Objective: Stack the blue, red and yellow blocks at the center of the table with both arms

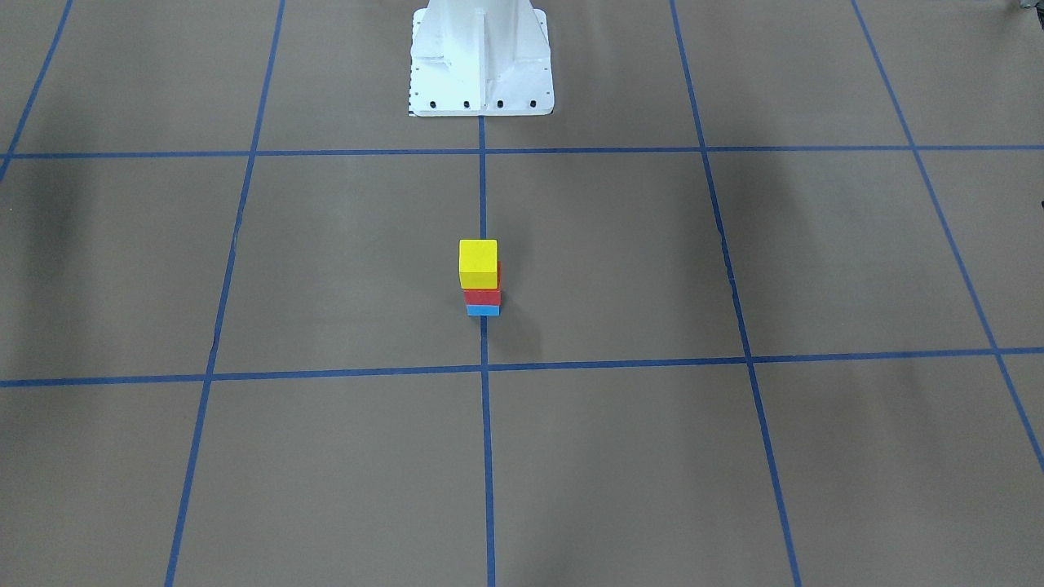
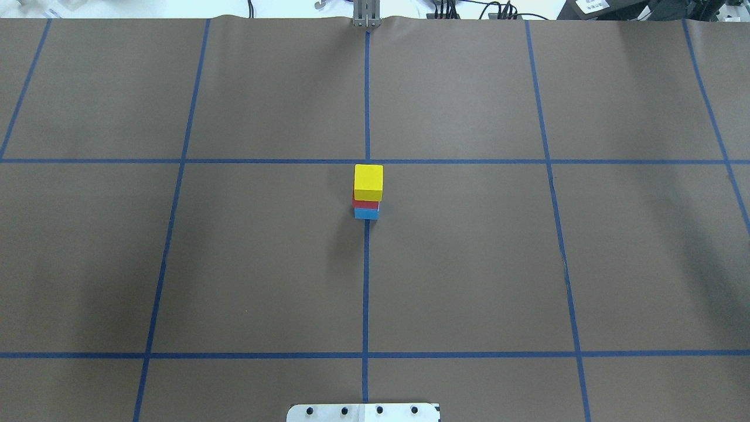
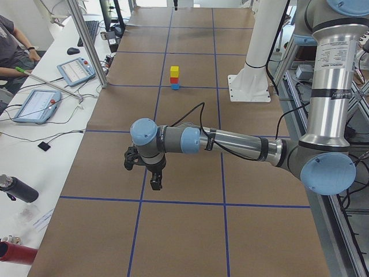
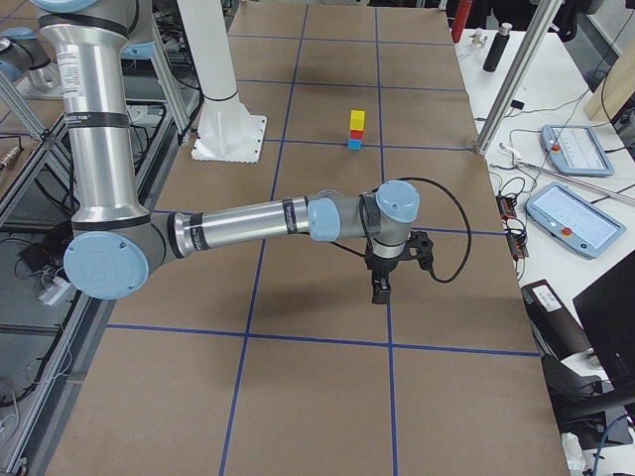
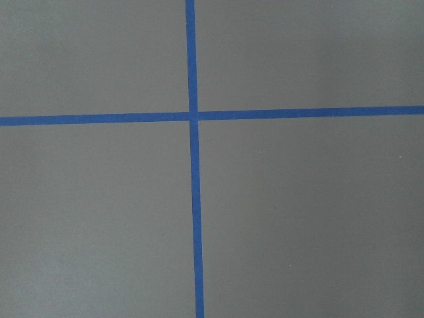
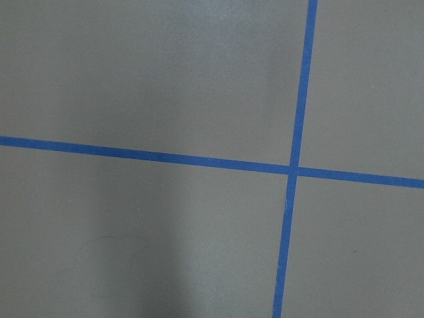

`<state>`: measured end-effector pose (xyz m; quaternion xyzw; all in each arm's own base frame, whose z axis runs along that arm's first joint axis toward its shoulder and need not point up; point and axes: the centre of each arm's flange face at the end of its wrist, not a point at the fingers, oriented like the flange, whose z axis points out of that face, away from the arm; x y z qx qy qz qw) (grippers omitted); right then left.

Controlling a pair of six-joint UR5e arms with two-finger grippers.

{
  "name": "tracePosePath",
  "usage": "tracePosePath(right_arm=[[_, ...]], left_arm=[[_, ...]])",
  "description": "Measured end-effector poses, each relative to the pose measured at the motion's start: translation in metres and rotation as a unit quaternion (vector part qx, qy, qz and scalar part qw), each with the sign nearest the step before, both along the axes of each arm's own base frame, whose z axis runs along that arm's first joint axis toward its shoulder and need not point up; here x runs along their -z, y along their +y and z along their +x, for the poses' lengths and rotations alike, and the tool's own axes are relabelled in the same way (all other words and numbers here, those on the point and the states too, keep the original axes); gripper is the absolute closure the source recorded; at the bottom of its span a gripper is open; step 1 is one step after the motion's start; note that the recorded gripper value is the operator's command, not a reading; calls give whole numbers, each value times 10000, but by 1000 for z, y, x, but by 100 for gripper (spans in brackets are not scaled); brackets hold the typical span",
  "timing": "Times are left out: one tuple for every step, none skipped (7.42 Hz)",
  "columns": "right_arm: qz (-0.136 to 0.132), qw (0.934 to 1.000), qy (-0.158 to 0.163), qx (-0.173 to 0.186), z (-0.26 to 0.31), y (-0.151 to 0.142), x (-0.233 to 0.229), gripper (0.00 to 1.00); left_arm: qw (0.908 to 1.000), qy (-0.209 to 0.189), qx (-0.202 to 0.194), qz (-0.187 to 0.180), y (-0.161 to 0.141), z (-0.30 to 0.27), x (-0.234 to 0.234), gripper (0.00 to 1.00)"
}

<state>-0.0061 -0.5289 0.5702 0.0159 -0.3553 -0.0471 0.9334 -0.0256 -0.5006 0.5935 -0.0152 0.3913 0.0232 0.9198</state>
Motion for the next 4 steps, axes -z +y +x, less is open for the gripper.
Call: tracePosePath(right_arm=[[6,10000,-1,0,0,0,0,0],[8,10000,-1,-1,0,0,1,0],[9,10000,-1,-1,0,0,1,0],[9,10000,-1,-1,0,0,1,0]], left_arm=[[10000,0,5,-3,0,0,0,1],[10000,0,10,-4,0,0,1,1],[10000,0,15,-3,-1,0,1,1],[10000,0,14,4,-1,0,2,0]])
